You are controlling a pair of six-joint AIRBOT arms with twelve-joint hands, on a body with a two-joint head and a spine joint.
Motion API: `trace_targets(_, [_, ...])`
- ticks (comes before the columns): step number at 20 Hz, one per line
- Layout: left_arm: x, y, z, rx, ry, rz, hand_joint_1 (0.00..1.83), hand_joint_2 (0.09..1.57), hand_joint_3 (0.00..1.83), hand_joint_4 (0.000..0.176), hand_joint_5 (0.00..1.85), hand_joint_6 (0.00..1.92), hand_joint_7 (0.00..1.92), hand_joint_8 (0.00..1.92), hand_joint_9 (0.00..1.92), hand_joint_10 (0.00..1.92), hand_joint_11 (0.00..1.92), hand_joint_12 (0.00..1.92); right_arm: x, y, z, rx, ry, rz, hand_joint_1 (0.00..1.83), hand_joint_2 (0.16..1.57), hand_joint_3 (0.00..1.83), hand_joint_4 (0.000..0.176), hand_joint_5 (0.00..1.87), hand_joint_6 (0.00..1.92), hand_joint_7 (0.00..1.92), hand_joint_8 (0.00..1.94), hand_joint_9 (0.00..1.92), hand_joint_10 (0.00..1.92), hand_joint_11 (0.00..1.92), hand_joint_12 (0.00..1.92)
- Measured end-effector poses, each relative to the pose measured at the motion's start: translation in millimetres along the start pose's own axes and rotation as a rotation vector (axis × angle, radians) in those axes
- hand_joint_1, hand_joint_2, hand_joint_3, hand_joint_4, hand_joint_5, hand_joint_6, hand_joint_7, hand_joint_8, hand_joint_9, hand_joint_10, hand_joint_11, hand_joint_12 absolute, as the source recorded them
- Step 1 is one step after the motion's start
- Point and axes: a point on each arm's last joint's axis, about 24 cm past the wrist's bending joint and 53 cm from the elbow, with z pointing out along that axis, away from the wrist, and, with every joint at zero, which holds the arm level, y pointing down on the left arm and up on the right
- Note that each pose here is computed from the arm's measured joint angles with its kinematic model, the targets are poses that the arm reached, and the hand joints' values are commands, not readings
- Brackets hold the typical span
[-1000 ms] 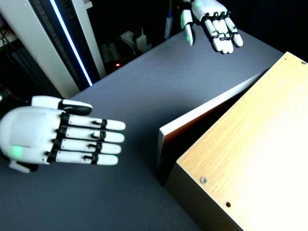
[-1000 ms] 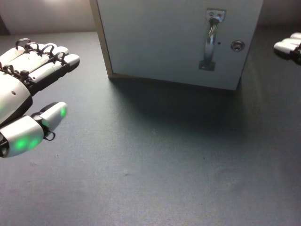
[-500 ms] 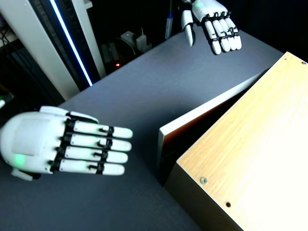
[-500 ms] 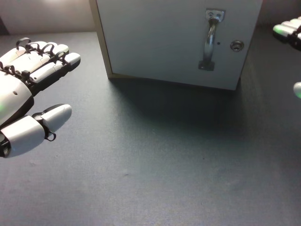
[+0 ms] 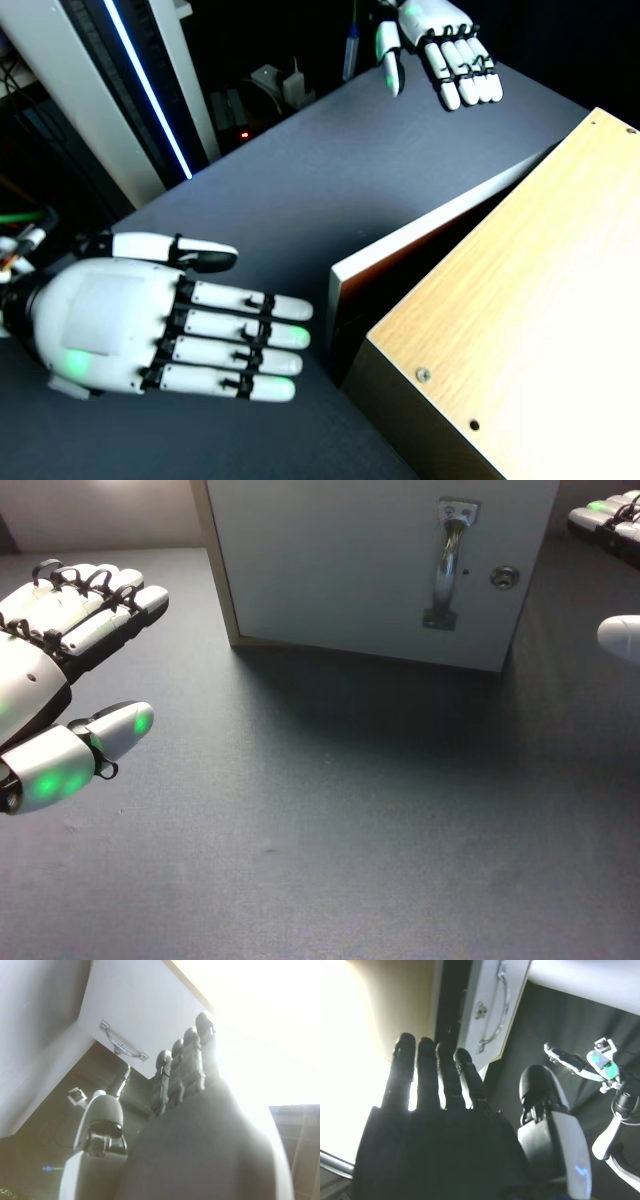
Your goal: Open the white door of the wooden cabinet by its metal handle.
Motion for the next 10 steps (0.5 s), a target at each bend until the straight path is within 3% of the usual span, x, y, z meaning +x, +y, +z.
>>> trace_targets(10, [0.3, -0.4, 0, 0.003, 0.002, 0.002, 0.0, 1.56, 0.01, 0.0, 0.1, 0.0, 0.05, 0.0, 0.04, 0.0, 0.01, 0.2, 3, 1.4, 14, 0.003, 0.008, -0.016, 0.0, 1.38, 0.0, 0.0, 0.0, 0.0, 0.0, 0.0, 0.0, 0.0, 0.0, 0.0])
